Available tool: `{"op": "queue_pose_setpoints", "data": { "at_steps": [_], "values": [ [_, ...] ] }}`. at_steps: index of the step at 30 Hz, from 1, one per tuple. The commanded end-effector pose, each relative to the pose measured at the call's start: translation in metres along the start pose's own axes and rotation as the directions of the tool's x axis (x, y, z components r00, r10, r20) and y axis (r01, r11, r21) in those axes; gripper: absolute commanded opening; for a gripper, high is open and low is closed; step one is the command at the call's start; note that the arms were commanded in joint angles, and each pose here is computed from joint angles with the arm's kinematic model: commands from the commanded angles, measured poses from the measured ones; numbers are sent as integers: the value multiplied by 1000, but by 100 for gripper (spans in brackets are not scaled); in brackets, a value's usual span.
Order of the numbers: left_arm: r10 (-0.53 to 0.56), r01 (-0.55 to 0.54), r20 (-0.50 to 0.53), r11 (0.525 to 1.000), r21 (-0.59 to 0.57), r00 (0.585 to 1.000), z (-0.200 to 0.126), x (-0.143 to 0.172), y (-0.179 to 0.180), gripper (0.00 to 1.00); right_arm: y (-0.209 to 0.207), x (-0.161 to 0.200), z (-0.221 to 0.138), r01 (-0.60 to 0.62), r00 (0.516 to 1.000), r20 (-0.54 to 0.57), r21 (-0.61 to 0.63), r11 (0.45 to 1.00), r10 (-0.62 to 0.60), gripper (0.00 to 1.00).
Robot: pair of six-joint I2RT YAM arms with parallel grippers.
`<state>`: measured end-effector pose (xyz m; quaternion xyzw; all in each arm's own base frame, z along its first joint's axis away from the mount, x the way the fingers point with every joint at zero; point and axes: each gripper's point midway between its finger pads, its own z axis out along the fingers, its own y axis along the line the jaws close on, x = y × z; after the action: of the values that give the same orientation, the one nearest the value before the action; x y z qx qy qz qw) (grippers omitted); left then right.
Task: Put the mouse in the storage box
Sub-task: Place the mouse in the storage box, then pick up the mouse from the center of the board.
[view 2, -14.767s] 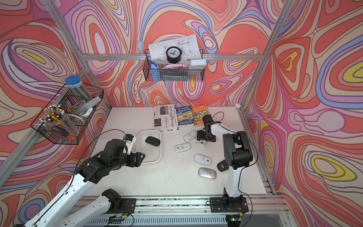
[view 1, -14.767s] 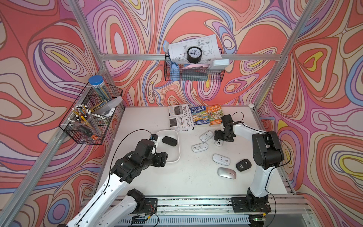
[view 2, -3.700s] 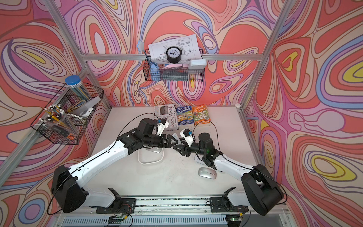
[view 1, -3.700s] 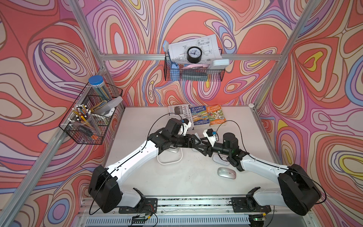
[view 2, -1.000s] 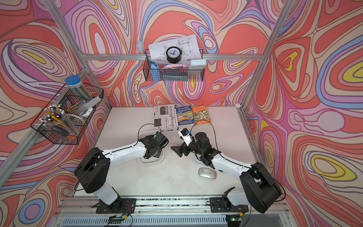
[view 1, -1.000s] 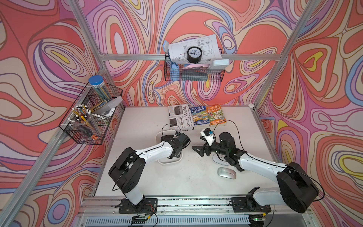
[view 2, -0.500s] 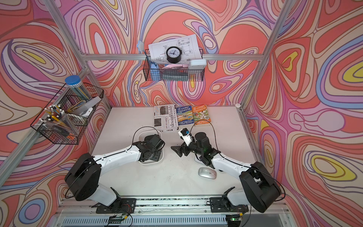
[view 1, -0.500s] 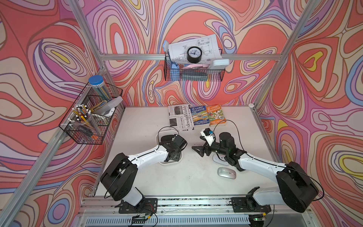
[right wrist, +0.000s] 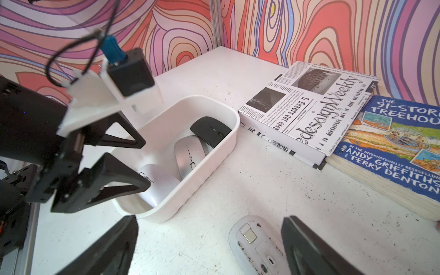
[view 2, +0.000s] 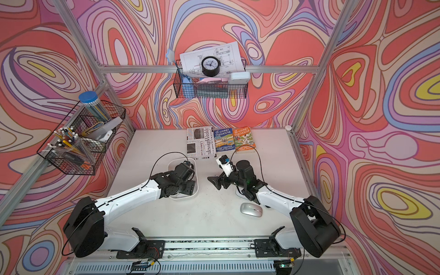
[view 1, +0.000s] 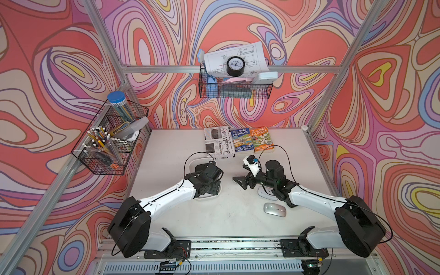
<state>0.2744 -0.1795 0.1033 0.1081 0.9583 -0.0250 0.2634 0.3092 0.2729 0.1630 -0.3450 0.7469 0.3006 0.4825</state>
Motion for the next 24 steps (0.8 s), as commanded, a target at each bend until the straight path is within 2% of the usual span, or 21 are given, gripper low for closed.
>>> {"op": "queue_pose_setpoints", "data": {
  "at_steps": [1, 6, 9, 11, 16, 24],
  "values": [
    [-29, 28, 11, 999, 28, 1000, -20, -4, 0, 73, -7, 11, 12, -3, 996, -86, 18, 1000, 4, 96],
    [-51, 47, 45, 996, 80, 998, -44, -8, 0, 74, -25, 36, 39, -62, 948, -309, 34, 997, 70, 94],
    [-61, 55, 62, 994, 95, 996, -56, -7, 2, 75, -43, 50, 49, -105, 909, -397, 71, 992, 125, 94],
    [-67, 59, 75, 993, 104, 995, -62, -7, 3, 75, -56, 53, 55, -120, 894, -420, 117, 986, 158, 94],
    [-79, 68, 90, 991, 117, 993, -70, -5, 6, 77, -74, 86, 73, -155, 817, -529, 185, 970, 231, 93],
    [-71, 62, 77, 992, 112, 995, -68, -3, 6, 77, -74, 113, 69, -237, 761, -565, 215, 947, 318, 96]
  ]
}}
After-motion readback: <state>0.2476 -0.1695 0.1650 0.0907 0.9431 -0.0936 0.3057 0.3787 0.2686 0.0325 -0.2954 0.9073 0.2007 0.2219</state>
